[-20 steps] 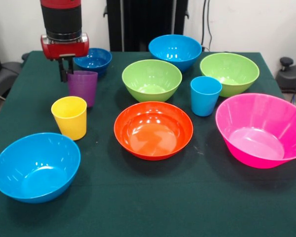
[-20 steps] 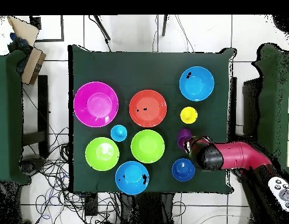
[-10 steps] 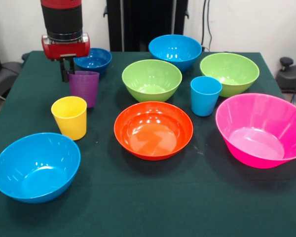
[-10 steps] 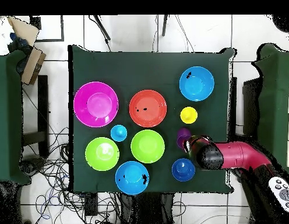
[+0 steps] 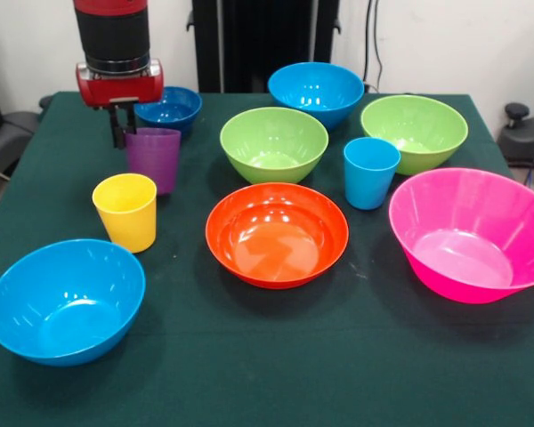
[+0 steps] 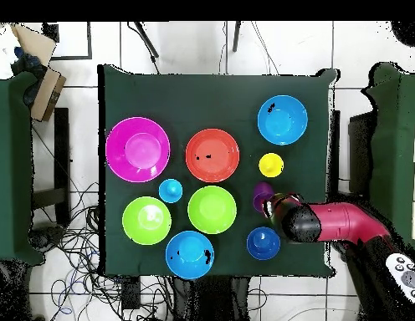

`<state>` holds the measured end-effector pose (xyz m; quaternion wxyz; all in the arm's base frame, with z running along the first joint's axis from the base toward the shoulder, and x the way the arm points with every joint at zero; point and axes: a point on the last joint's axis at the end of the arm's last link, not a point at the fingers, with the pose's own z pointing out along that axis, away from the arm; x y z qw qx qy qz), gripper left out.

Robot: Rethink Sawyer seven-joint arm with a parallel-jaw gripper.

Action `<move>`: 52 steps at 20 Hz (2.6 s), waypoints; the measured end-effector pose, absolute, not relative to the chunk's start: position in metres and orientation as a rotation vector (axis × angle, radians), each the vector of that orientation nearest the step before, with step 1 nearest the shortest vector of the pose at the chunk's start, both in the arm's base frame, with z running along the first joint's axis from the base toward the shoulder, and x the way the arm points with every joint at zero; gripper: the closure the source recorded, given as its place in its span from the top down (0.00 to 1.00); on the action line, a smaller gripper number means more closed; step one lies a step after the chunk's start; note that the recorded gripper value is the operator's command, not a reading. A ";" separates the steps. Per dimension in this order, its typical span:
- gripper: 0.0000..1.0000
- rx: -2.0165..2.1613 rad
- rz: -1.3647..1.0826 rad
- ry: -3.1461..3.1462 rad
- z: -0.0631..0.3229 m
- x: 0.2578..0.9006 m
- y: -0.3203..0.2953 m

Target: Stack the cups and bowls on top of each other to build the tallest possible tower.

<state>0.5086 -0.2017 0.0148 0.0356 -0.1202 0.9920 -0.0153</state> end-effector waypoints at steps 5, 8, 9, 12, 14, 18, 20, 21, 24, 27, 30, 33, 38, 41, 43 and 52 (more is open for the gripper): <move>0.00 -0.355 -0.035 3.049 0.016 0.512 -0.198; 0.00 -0.351 -0.029 3.049 0.016 0.513 -0.196; 0.00 -0.350 -0.028 3.049 0.017 0.513 -0.195; 0.00 -0.347 -0.025 3.049 0.017 0.514 -0.194; 0.00 -0.342 -0.022 3.049 0.017 0.515 -0.193; 0.00 -0.334 -0.018 3.050 0.018 0.516 -0.193; 0.00 -0.326 -0.016 3.049 0.018 0.517 -0.193; 0.00 -0.323 -0.015 3.049 0.018 0.518 -0.194; 0.00 -0.302 -0.010 3.056 0.020 0.520 -0.195; 0.00 -0.295 -0.008 3.062 0.020 0.521 -0.196; 0.00 -0.287 -0.008 3.068 0.021 0.522 -0.197; 0.00 -0.284 -0.009 3.066 0.021 0.523 -0.198; 0.00 -0.280 -0.017 3.061 0.022 0.527 -0.200; 0.00 -0.280 -0.020 3.059 0.022 0.528 -0.201; 0.00 -0.281 -0.023 3.057 0.022 0.530 -0.201; 0.00 -0.306 -0.027 3.051 0.023 0.536 -0.192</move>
